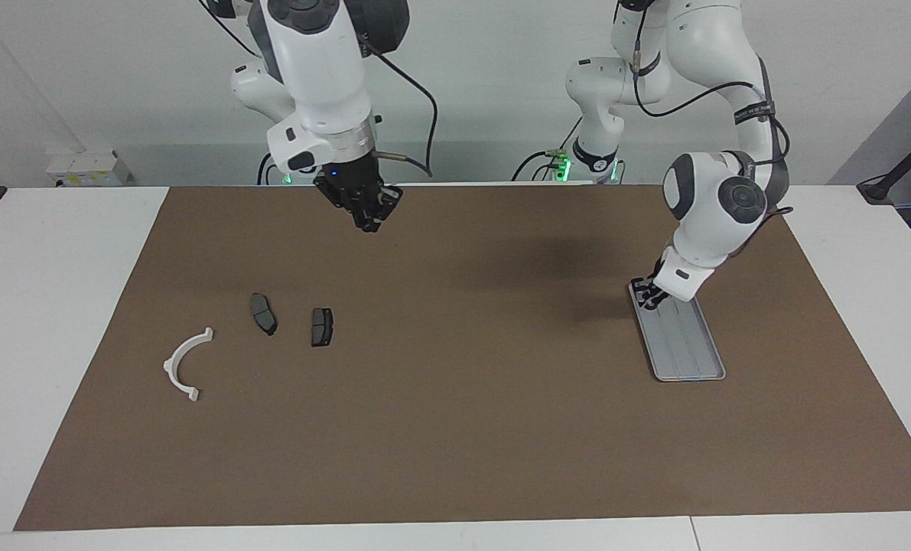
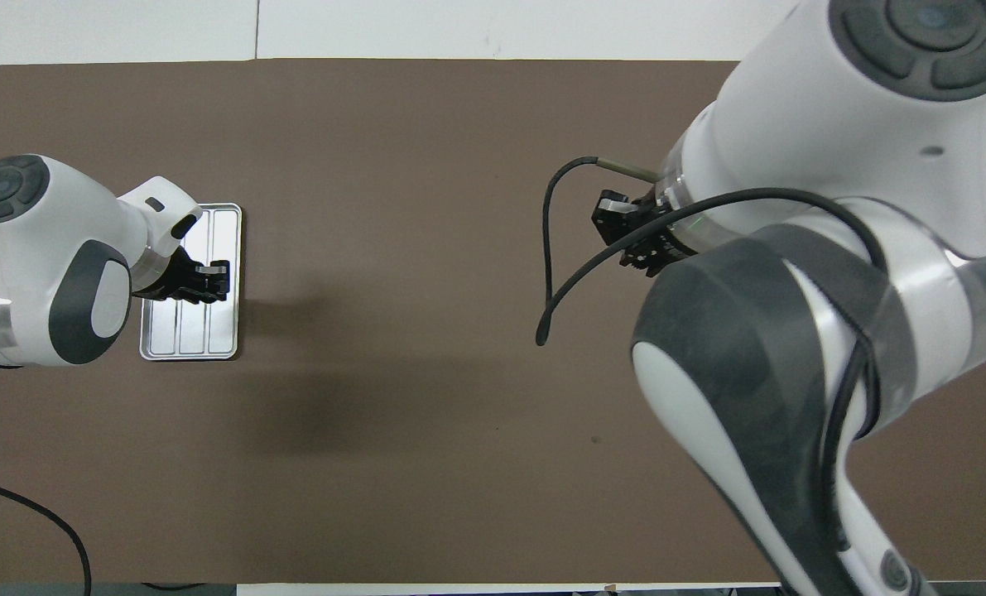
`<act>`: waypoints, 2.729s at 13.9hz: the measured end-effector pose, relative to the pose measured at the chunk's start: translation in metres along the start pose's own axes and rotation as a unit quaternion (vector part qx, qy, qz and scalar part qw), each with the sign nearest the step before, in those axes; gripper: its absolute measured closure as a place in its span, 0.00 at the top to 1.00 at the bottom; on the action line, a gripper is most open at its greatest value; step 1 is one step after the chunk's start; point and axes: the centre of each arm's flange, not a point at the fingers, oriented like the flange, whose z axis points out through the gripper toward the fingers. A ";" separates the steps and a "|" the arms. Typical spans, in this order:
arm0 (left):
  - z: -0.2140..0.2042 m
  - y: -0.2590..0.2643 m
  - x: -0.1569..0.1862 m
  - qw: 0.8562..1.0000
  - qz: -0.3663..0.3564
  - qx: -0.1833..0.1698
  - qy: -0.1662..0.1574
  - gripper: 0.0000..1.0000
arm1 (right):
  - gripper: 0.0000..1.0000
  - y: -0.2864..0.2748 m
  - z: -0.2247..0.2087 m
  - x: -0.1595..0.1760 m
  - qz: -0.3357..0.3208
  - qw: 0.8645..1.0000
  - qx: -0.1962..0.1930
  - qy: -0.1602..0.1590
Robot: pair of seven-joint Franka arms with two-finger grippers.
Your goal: Pick bearing gear from pile to tray
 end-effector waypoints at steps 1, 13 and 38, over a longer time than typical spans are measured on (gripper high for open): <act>0.002 -0.011 0.000 1.000 0.010 -0.001 0.000 0.35 | 0.23 -0.015 0.003 -0.015 0.012 1.000 0.004 0.003; 0.051 -0.049 -0.026 1.000 0.003 -0.005 0.023 0.35 | 0.23 -0.151 0.185 -0.074 0.066 0.998 0.000 0.016; -0.010 0.119 -0.021 0.989 -0.123 -0.045 0.067 0.60 | 1.00 -0.147 0.204 -0.014 0.077 0.994 0.021 0.074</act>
